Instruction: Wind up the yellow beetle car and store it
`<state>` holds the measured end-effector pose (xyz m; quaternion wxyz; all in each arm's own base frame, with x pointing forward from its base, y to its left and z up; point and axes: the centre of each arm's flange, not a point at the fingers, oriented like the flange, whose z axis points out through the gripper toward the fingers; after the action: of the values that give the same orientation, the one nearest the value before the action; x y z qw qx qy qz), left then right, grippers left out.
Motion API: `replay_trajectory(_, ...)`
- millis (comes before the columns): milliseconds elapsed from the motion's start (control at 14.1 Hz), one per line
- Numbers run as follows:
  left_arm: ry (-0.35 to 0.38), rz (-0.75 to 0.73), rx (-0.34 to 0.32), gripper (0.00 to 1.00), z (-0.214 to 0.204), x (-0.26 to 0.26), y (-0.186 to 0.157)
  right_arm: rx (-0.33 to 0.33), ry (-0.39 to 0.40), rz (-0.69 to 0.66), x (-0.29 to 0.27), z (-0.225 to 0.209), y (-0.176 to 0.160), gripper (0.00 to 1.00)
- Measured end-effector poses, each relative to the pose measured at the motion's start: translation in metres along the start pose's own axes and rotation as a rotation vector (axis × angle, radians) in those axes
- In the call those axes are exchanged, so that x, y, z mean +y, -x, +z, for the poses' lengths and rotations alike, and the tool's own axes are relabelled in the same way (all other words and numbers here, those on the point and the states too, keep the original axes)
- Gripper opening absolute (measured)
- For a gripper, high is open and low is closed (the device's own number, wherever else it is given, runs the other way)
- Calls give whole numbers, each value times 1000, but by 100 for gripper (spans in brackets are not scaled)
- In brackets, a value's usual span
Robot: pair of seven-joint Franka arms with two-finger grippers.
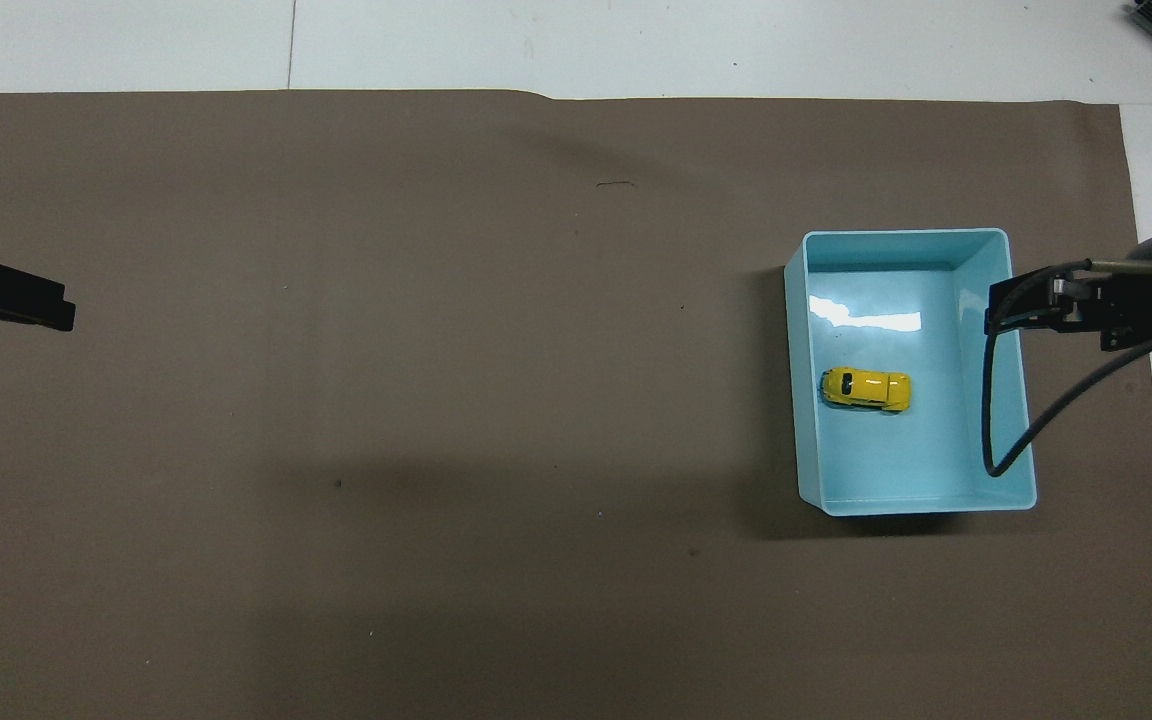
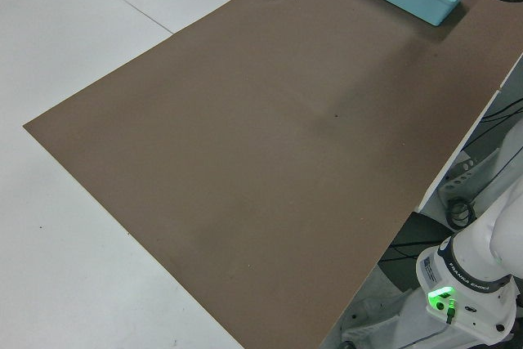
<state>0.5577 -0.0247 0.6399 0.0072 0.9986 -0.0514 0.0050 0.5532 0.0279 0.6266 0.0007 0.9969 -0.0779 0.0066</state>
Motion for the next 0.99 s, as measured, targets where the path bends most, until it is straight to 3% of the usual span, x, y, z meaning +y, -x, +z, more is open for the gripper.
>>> replay_trajectory(990, 0, 0, 0, 100, 0, 0, 0, 6, -1, 17, 9, -2, -2, 100)
